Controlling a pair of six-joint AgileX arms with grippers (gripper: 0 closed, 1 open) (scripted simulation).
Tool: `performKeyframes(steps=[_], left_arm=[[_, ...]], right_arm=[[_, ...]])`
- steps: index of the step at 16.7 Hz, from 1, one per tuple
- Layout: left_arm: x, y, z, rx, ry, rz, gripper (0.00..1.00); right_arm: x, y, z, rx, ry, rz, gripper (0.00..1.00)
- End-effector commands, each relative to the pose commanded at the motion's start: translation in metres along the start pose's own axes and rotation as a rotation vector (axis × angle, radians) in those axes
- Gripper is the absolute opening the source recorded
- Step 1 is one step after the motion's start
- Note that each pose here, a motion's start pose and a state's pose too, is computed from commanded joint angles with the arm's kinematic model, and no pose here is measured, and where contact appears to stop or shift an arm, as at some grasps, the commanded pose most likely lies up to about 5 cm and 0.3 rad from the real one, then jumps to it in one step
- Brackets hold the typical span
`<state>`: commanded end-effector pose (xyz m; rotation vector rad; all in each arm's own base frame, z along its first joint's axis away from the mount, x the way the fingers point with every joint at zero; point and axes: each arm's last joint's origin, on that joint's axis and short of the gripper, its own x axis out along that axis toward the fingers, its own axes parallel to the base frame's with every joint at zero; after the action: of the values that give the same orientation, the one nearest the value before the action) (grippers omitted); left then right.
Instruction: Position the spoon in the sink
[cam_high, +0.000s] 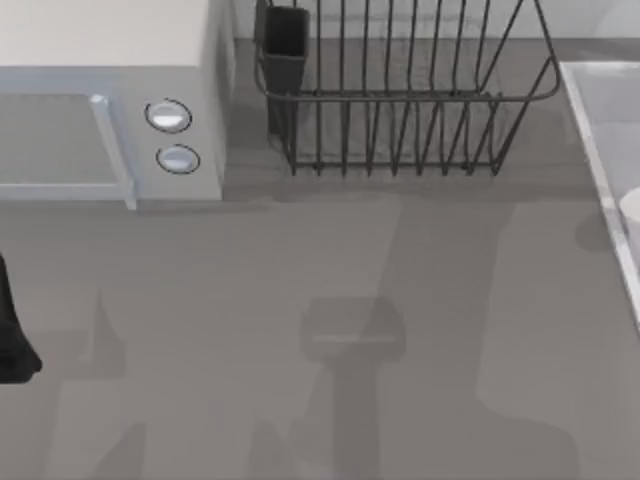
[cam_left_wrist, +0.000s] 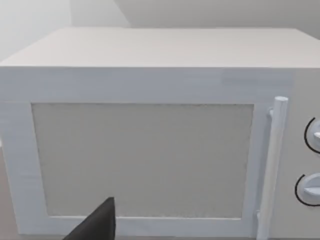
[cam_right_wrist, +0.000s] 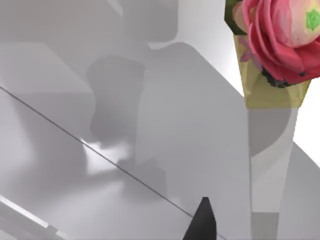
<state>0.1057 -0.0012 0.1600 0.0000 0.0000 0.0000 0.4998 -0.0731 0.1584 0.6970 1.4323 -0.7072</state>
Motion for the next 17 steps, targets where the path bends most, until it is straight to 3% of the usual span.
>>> performKeyframes(steps=[13,17], left_arm=[[0.0000,0.0000,0.0000,0.000,0.000,0.000,1.00],[0.0000,0.0000,0.0000,0.000,0.000,0.000,1.00]], right_arm=[[0.0000,0.0000,0.0000,0.000,0.000,0.000,0.98],[0.0000,0.0000,0.0000,0.000,0.000,0.000,1.00]])
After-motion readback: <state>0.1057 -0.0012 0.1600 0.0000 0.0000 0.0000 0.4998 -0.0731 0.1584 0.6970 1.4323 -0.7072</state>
